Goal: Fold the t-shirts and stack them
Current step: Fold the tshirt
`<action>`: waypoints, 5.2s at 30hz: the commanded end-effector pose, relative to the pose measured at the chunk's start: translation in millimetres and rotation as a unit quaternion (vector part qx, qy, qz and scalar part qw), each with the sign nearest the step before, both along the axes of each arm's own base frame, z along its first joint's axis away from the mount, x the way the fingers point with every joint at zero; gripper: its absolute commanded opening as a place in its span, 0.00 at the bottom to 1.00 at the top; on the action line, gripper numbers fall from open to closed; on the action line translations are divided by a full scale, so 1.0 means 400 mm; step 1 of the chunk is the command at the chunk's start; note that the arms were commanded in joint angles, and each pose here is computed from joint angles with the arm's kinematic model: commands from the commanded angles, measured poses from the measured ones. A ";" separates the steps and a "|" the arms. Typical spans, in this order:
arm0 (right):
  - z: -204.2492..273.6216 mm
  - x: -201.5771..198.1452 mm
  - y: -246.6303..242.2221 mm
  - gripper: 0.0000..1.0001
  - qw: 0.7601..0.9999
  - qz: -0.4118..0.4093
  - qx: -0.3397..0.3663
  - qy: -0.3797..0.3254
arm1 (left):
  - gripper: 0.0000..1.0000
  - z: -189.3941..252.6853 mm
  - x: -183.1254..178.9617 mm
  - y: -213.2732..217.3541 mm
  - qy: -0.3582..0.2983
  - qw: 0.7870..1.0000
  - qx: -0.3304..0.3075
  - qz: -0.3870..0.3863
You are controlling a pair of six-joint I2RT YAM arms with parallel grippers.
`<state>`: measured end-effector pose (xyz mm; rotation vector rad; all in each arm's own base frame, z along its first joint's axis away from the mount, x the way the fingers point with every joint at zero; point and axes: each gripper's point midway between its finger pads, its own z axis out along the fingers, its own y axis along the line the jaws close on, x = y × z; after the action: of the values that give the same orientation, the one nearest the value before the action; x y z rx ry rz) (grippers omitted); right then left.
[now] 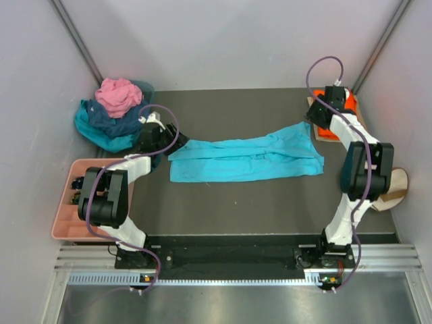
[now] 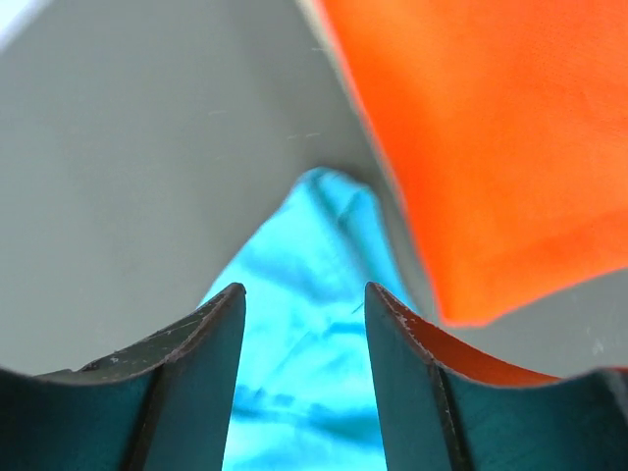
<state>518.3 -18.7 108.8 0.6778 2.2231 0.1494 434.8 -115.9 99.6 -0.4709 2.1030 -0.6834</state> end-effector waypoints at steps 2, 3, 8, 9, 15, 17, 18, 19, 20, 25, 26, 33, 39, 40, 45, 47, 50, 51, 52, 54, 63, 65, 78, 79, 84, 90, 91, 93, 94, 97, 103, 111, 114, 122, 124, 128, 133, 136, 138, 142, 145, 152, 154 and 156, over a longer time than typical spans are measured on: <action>0.168 -0.035 0.126 0.52 0.991 0.103 0.027 -0.078 | 0.64 0.016 0.010 -0.009 -0.018 1.000 -0.005 -0.006; 0.155 -0.043 0.145 0.53 0.990 0.122 0.029 -0.068 | 0.64 0.016 0.011 -0.011 -0.018 1.000 -0.005 -0.008; 0.091 -0.096 0.355 0.59 0.966 0.243 0.082 -0.019 | 0.65 0.012 0.011 -0.010 -0.016 1.000 -0.005 -0.006; 0.065 -0.098 0.390 0.61 0.962 0.259 0.086 -0.008 | 0.66 0.010 0.010 -0.011 -0.015 1.000 -0.006 -0.007; 0.010 -0.098 0.471 0.74 0.944 0.294 0.148 0.006 | 0.79 0.007 0.005 -0.011 -0.011 1.000 -0.004 -0.006; -0.007 -0.098 0.484 0.76 0.940 0.300 0.160 0.015 | 0.89 0.003 0.002 -0.008 -0.009 1.000 -0.002 -0.004; -0.011 -0.098 0.486 0.77 0.939 0.301 0.163 0.017 | 0.92 0.005 0.001 -0.007 -0.010 1.000 -0.002 -0.003; -0.018 -0.099 0.491 0.78 0.938 0.303 0.167 0.020 | 0.94 0.002 0.000 -0.006 -0.008 1.000 -0.002 -0.002; -0.025 -0.099 0.493 0.78 0.938 0.302 0.171 0.024 | 0.96 0.004 0.001 -0.005 -0.008 1.000 -0.002 -0.001; -0.038 -0.109 0.506 0.79 0.933 0.308 0.184 0.033 | 0.97 0.004 0.001 -0.007 -0.007 1.000 -0.004 -0.002; -0.042 -0.114 0.507 0.79 0.933 0.308 0.184 0.036 | 0.98 0.002 0.001 -0.007 -0.006 1.000 -0.004 -0.002; -0.059 -0.162 0.502 0.79 0.931 0.309 0.187 0.057 | 0.97 -0.006 -0.002 -0.006 -0.004 1.000 -0.006 0.001; -0.102 -0.233 0.484 0.80 0.932 0.300 0.184 0.089 | 0.97 -0.020 -0.006 -0.010 0.002 1.000 -0.012 0.001; -0.108 -0.240 0.480 0.79 0.933 0.297 0.181 0.093 | 0.97 -0.022 -0.007 -0.010 0.003 1.000 -0.012 0.001; -0.115 -0.297 0.464 0.80 0.934 0.290 0.179 0.107 | 0.97 -0.028 -0.010 -0.012 0.004 1.000 -0.015 0.000; -0.115 -0.318 0.456 0.79 0.935 0.286 0.176 0.112 | 0.97 -0.028 -0.010 -0.012 0.004 1.000 -0.016 0.000; -0.089 -0.340 0.446 0.79 0.938 0.286 0.164 0.107 | 0.97 -0.034 -0.010 -0.015 0.006 1.000 -0.018 0.000; -0.074 -0.345 0.442 0.79 0.939 0.287 0.161 0.101 | 0.97 -0.034 -0.010 -0.017 0.006 1.000 -0.020 -0.002; -0.069 -0.352 0.440 0.79 0.939 0.286 0.160 0.103 | 0.97 -0.038 -0.009 -0.017 0.008 1.000 -0.020 -0.001; -0.053 -0.365 0.436 0.79 0.940 0.286 0.157 0.097 | 0.97 -0.040 -0.009 -0.018 0.008 1.000 -0.022 -0.002; -0.039 -0.443 0.415 0.80 0.942 0.282 0.149 0.107 | 0.97 -0.041 -0.003 -0.022 0.008 1.000 -0.022 -0.002; -0.030 -0.451 0.410 0.80 0.944 0.278 0.148 0.101 | 0.97 -0.033 0.001 -0.023 0.004 1.000 -0.023 -0.003; 0.006 -0.287 0.554 0.80 0.931 0.320 0.170 0.047 | 0.97 0.085 0.044 -0.058 -0.045 0.998 -0.033 -0.019; 0.025 -0.266 0.574 0.80 0.928 0.328 0.171 0.038 | 0.97 0.088 0.044 -0.061 -0.046 0.998 -0.033 -0.021; -0.009 -0.254 0.671 0.80 0.915 0.362 0.168 0.060 | 0.97 0.097 0.037 -0.055 -0.049 0.998 -0.027 -0.019; -0.047 -0.244 0.751 0.80 0.902 0.389 0.170 0.077 | 0.97 0.080 0.018 -0.051 -0.041 0.999 -0.025 -0.017; -0.050 -0.247 0.764 0.80 0.900 0.394 0.171 0.080 | 0.97 0.077 0.016 -0.051 -0.039 0.999 -0.025 -0.017; -0.063 -0.249 0.773 0.80 0.899 0.394 0.171 0.084 | 0.97 0.077 0.012 -0.050 -0.038 0.999 -0.025 -0.017; -0.064 -0.250 0.779 0.80 0.898 0.397 0.169 0.084 | 0.97 0.077 0.011 -0.049 -0.039 0.999 -0.025 -0.016; -0.074 -0.254 0.784 0.80 0.897 0.398 0.170 0.089 | 0.97 0.073 0.006 -0.048 -0.037 0.999 -0.023 -0.017; -0.090 -0.273 0.786 0.80 0.895 0.400 0.169 0.101 | 0.97 0.069 0.001 -0.046 -0.036 0.999 -0.022 -0.015; -0.089 -0.326 0.771 0.80 0.893 0.404 0.165 0.109 | 0.97 0.052 -0.002 -0.049 -0.030 0.999 -0.028 -0.015; -0.095 -0.352 0.760 0.80 0.892 0.403 0.169 0.115 | 0.97 0.043 -0.005 -0.049 -0.026 0.999 -0.030 -0.015; -0.107 -0.421 0.731 0.80 0.892 0.399 0.169 0.126 | 0.97 0.035 -0.006 -0.049 -0.024 0.999 -0.030 -0.014; -0.100 -0.433 0.726 0.80 0.892 0.398 0.171 0.126 | 0.97 0.035 -0.004 -0.050 -0.023 0.999 -0.031 -0.014; -0.085 -0.449 0.730 0.80 0.891 0.403 0.171 0.123 | 0.97 0.035 0.000 -0.057 -0.023 0.999 -0.036 -0.018; -0.068 -0.472 0.723 0.80 0.891 0.404 0.171 0.120 | 0.97 0.039 0.018 -0.066 -0.028 0.998 -0.042 -0.023; -0.052 -0.471 0.710 0.80 0.896 0.400 0.158 0.111 | 0.97 0.061 0.039 -0.091 -0.041 0.998 -0.043 -0.036; -0.038 -0.465 0.703 0.80 0.900 0.398 0.149 0.102 | 0.97 0.078 0.060 -0.110 -0.051 0.997 -0.042 -0.046; -0.006 -0.463 0.687 0.80 0.907 0.391 0.135 0.085 | 0.97 0.109 0.087 -0.176 -0.071 0.994 -0.045 -0.076; 0.018 -0.463 0.671 0.80 0.913 0.383 0.122 0.073 | 0.97 0.122 0.105 -0.221 -0.078 0.991 -0.050 -0.094; 0.048 -0.465 0.634 0.80 0.925 0.365 0.092 0.057 | 0.97 0.112 0.100 -0.274 -0.060 0.990 -0.057 -0.118; 0.043 -0.467 0.631 0.80 0.925 0.364 0.089 0.060 | 0.97 0.103 0.089 -0.270 -0.053 0.990 -0.051 -0.117; 0.041 -0.465 0.629 0.80 0.926 0.362 0.089 0.060 | 0.97 0.095 0.076 -0.264 -0.049 0.991 -0.043 -0.118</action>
<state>334.1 235.0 117.8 -0.0603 2.5287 0.7355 467.0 -221.8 123.9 -0.2686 2.0877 -0.9209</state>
